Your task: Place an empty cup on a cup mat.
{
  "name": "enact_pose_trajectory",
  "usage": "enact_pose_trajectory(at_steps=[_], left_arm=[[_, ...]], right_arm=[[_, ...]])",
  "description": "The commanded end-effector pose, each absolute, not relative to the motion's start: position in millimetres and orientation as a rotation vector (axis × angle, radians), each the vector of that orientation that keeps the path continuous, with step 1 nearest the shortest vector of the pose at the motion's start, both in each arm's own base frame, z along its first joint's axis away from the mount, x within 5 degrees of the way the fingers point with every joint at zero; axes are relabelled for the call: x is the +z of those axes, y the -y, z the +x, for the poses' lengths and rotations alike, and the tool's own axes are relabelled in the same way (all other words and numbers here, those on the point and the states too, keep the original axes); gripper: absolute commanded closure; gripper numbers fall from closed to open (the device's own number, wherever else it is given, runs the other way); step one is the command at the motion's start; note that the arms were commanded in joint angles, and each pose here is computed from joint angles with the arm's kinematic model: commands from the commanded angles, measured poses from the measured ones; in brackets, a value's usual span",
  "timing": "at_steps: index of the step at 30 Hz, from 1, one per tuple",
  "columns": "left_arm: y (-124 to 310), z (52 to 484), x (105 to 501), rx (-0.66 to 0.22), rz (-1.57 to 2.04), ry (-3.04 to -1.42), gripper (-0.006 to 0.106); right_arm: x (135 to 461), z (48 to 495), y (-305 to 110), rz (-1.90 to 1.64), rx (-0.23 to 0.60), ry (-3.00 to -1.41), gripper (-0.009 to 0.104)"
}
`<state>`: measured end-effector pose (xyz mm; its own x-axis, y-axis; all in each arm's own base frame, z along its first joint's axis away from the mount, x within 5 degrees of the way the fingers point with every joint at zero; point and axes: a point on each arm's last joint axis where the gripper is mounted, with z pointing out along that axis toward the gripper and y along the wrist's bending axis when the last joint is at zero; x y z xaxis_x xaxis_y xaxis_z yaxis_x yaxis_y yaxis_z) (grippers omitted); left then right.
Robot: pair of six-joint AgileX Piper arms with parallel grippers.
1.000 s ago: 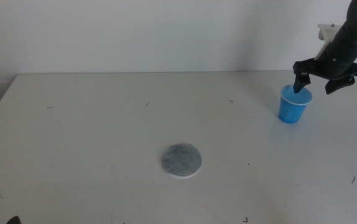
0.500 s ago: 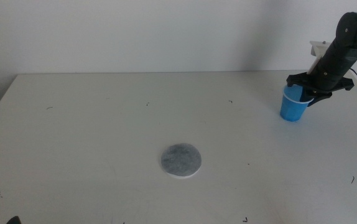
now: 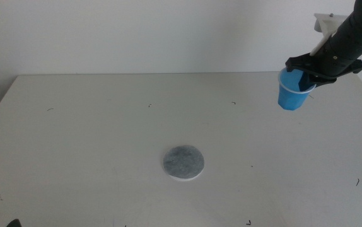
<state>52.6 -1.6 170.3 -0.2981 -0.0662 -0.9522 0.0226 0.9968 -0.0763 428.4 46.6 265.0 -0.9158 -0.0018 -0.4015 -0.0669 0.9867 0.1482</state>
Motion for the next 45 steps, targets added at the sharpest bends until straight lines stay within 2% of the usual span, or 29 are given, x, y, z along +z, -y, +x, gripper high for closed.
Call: enact_pose_trajectory(at_steps=[1,6,11,20,32,45], left_arm=[[1.9,53.3,178.7,-0.102,-0.038,-1.788,-0.005],[1.9,53.3,178.7,-0.102,-0.038,-1.788,-0.005],[1.9,53.3,178.7,-0.102,-0.038,-1.788,-0.005],[1.9,53.3,178.7,-0.102,-0.038,-1.788,-0.005],[1.9,53.3,178.7,-0.102,-0.038,-1.788,-0.005],[1.9,53.3,178.7,-0.102,-0.038,-1.788,-0.005]], right_arm=[[314.4,404.2,-64.4,-0.117,0.254,-2.556,0.096],[329.1,380.5,-110.2,-0.248,0.314,-2.541,0.096],[326.4,364.2,-162.4,-0.363,0.384,-2.54,0.096],[293.7,347.7,-229.9,-0.565,0.432,-2.574,0.096],[242.0,358.5,-256.5,-0.624,0.413,-2.623,0.096],[221.9,364.7,-259.9,-0.628,0.394,-2.645,0.094]])
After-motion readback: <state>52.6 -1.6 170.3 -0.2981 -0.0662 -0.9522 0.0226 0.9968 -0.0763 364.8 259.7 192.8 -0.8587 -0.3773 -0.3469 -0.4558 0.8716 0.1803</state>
